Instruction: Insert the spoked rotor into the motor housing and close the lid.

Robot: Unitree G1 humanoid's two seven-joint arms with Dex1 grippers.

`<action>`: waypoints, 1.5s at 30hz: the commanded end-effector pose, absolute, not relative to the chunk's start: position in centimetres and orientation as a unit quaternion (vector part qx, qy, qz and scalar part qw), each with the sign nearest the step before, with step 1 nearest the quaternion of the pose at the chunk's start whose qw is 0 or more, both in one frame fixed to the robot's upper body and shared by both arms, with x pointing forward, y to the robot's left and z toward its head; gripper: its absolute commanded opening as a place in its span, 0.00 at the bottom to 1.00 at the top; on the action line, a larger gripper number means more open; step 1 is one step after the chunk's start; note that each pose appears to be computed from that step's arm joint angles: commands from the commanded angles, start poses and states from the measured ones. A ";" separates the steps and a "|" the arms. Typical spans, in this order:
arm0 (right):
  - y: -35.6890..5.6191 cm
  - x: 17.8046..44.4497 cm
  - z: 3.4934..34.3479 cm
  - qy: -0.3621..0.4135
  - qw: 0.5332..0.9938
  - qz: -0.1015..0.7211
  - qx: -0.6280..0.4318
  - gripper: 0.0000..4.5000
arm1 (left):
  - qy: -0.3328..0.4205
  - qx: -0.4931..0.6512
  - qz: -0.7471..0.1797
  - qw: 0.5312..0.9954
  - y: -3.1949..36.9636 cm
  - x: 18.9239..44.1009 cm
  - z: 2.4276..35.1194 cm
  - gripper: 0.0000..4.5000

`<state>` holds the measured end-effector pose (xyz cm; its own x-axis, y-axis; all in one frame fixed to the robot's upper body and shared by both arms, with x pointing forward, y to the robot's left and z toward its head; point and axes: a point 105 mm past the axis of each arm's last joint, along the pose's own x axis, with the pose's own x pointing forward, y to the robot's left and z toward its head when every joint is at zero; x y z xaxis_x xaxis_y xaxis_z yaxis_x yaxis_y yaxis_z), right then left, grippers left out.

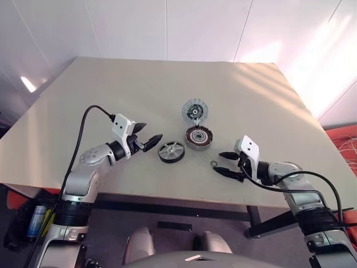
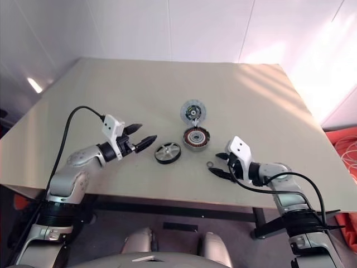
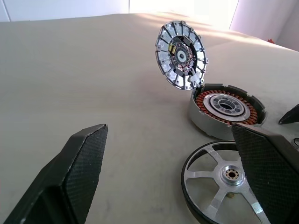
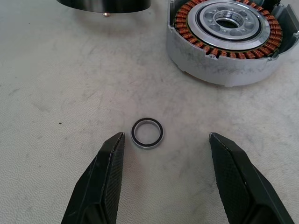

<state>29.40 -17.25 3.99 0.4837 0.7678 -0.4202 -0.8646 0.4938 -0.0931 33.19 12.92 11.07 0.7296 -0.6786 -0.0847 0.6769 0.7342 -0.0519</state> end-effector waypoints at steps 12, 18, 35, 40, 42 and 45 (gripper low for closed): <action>-15.9 29.3 4.5 0.156 0.834 0.509 -0.146 0.47 | 0.026 -0.003 -0.348 0.937 14.9 33.8 11.1 1.00; -16.1 29.3 4.4 0.158 0.834 0.507 -0.147 0.43 | 0.021 -0.001 -0.347 0.937 14.6 33.7 11.2 1.00; -15.7 33.0 11.7 0.040 0.884 0.463 -0.039 0.15 | 0.015 0.005 -0.338 0.941 14.8 34.2 12.3 1.00; -14.6 33.6 13.5 0.021 0.881 0.470 -0.047 0.15 | 0.016 0.006 -0.335 0.942 15.0 34.3 11.7 1.00; -13.9 33.8 13.5 0.018 0.876 0.478 -0.058 0.15 | 0.016 0.006 -0.334 0.943 15.2 34.4 11.5 1.00; -13.0 34.6 13.0 0.024 0.874 0.481 -0.073 0.15 | 0.016 0.007 -0.330 0.944 15.6 34.6 11.1 1.00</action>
